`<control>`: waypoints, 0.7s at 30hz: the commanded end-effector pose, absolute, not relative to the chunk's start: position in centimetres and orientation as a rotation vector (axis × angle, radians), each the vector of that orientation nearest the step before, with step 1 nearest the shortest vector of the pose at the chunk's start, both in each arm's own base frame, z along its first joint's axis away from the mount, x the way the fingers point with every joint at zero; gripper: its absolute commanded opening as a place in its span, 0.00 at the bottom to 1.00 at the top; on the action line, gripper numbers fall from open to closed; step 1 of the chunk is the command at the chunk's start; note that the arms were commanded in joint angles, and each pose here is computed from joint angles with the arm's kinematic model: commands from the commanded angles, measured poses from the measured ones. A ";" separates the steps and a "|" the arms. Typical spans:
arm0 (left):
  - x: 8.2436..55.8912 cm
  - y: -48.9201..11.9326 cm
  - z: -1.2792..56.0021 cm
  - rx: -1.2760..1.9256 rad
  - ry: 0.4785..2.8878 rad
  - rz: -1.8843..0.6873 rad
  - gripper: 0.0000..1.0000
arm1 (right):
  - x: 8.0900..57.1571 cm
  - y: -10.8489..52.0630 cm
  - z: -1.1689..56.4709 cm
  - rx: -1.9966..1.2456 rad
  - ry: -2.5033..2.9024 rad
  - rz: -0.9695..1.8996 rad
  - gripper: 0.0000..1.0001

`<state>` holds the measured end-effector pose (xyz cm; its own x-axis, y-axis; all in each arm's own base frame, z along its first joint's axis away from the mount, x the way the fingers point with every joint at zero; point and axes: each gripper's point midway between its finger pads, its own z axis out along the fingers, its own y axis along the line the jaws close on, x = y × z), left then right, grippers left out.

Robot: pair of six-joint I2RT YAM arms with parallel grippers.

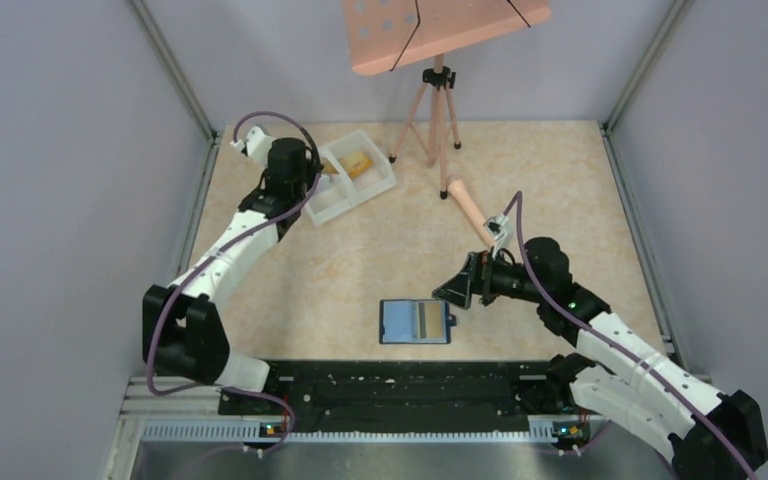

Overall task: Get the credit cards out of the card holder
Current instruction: Place the credit card in the storage box.

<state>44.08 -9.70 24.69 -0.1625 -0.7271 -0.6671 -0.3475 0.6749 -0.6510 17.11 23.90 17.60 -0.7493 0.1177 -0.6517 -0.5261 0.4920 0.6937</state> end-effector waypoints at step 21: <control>54.2 -14.7 18.4 -0.939 1.851 -0.496 0.00 | 19.3 24.9 18.2 -0.386 2.085 1.209 0.99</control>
